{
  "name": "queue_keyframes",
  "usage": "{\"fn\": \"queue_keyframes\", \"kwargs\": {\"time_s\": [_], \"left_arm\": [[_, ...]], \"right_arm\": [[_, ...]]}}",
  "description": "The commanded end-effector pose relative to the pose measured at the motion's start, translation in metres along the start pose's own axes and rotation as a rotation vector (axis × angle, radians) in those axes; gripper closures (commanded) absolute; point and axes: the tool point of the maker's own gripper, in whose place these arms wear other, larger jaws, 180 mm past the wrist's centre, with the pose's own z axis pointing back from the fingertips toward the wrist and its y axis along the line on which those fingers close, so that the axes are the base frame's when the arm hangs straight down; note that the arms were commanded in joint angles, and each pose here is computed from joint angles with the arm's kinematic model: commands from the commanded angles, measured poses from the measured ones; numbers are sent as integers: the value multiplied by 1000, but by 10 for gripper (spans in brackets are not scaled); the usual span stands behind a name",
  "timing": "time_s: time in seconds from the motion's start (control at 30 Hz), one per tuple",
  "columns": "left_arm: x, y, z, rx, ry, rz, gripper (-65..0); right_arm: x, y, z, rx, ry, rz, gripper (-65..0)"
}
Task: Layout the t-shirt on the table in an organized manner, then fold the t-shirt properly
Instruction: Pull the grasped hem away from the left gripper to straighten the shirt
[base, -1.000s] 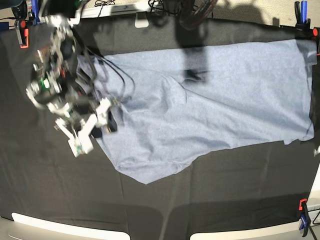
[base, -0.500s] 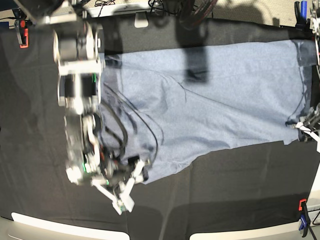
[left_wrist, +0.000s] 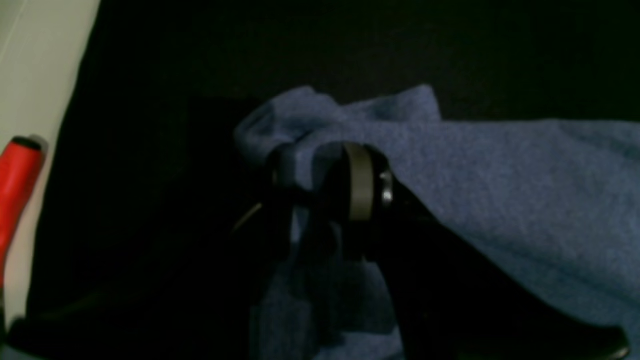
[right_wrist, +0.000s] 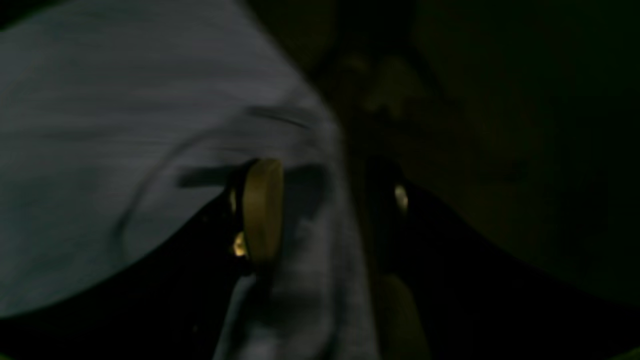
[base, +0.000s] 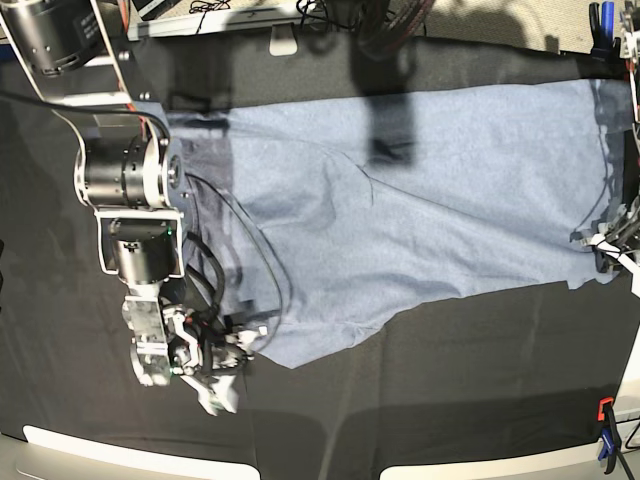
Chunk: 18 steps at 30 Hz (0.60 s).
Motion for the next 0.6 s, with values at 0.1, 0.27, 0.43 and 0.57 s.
{"fn": "queue_keyframes", "kwargs": {"time_s": [0.1,0.27,0.43,0.57], "left_arm": [[28,9,3,12,-66,-7,-147],[28,9,3,12,-68,-7,-147],[28,9,3,12,-68,-7,-147],[28,9,3,12,-68,-7,-142]], "right_arm": [[27,-12,9,-31,-73,11,-267],[15,2,2,35,-55,-15,-267],[0,9,-3,53,-15,-9,-230],[-2,6,-6,33,-33,15,-20]]}}
